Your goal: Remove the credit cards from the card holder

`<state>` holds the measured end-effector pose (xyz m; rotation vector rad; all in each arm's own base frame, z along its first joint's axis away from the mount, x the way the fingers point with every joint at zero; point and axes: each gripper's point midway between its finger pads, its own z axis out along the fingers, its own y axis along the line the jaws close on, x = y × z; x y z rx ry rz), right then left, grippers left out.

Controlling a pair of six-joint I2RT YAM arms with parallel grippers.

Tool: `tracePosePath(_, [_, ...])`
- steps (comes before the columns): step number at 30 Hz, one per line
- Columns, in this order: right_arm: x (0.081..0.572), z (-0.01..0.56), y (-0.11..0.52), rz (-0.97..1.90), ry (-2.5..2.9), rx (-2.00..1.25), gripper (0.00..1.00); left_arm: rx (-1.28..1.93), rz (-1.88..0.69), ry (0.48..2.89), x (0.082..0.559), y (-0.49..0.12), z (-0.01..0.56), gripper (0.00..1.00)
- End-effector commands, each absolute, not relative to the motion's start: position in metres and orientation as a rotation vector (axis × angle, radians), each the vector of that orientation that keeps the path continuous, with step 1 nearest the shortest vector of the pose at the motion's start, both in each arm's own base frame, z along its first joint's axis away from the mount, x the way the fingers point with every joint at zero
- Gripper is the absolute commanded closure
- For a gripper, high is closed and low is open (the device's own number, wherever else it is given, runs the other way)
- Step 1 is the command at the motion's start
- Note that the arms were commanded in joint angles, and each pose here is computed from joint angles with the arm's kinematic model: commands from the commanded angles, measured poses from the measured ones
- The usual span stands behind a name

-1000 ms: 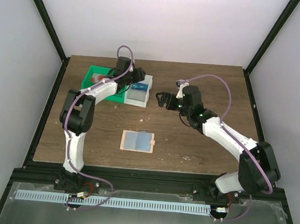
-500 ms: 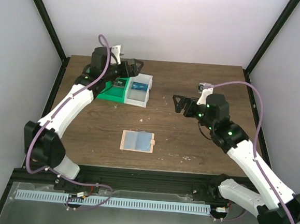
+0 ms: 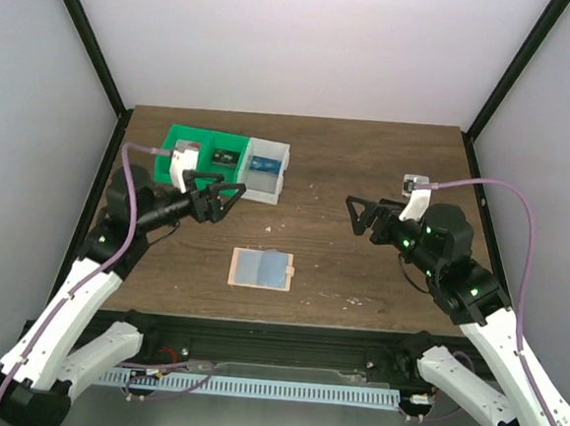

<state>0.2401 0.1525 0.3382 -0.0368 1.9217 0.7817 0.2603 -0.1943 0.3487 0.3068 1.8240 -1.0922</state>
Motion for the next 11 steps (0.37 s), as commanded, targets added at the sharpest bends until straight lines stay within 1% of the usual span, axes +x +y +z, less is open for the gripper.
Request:
tracePosePath(1, [0.229,0.337,0.148,0.818,1.920,-0.018,0.00,0.292,-1.134,1.822,0.242,-0.191,0.334,0.00])
tracePosePath(11, [0.220,0.328,0.143,0.839,1.927,0.010,0.00,0.253,-1.150,1.822,0.233,-0.186,0.323,0.00])
